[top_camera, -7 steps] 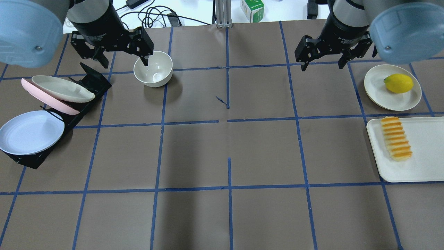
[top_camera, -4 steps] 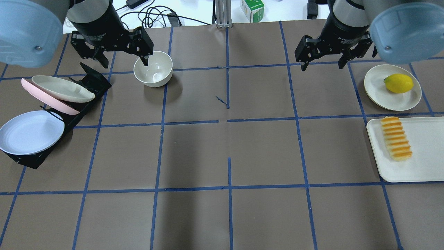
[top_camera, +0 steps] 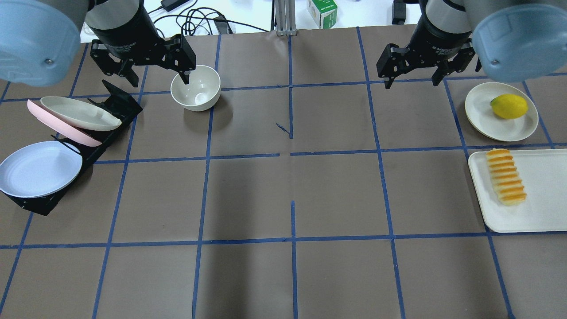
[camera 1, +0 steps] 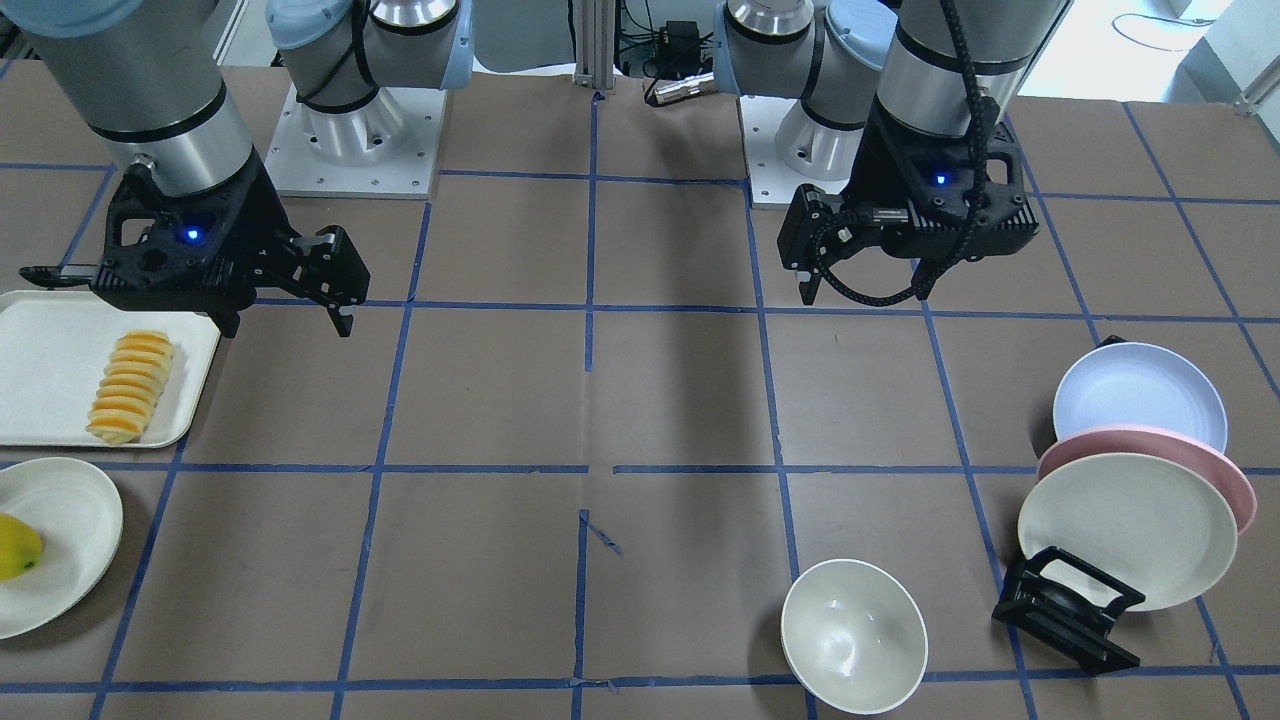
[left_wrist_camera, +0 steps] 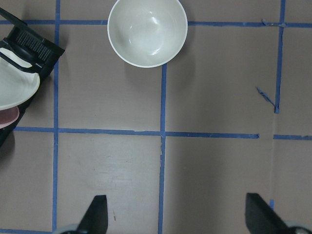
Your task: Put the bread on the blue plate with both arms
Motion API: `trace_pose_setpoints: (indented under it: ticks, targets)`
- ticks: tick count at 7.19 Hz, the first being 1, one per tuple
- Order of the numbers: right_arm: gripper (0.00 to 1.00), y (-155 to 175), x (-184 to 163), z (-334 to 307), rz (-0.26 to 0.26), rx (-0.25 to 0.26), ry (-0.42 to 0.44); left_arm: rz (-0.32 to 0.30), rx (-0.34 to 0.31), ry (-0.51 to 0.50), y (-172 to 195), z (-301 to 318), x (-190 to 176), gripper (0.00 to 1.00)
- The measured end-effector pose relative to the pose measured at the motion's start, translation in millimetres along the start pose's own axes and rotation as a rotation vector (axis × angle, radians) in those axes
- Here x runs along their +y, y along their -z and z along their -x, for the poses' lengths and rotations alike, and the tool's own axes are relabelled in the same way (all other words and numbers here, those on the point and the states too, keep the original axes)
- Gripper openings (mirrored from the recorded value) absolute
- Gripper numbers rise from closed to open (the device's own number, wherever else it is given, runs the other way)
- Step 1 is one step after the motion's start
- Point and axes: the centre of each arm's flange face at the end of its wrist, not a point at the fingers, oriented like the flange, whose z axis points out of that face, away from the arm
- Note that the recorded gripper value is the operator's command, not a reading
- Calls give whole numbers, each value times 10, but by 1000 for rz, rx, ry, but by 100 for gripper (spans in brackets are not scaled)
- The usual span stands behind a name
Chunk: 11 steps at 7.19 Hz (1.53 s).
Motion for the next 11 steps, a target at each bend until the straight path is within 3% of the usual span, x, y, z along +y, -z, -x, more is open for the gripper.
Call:
trace_pose_setpoints:
  ticks: [11]
  targets:
    - [100,-5,-4,-1,-1,1,8,8,-1,6,-44,-1,-21,100]
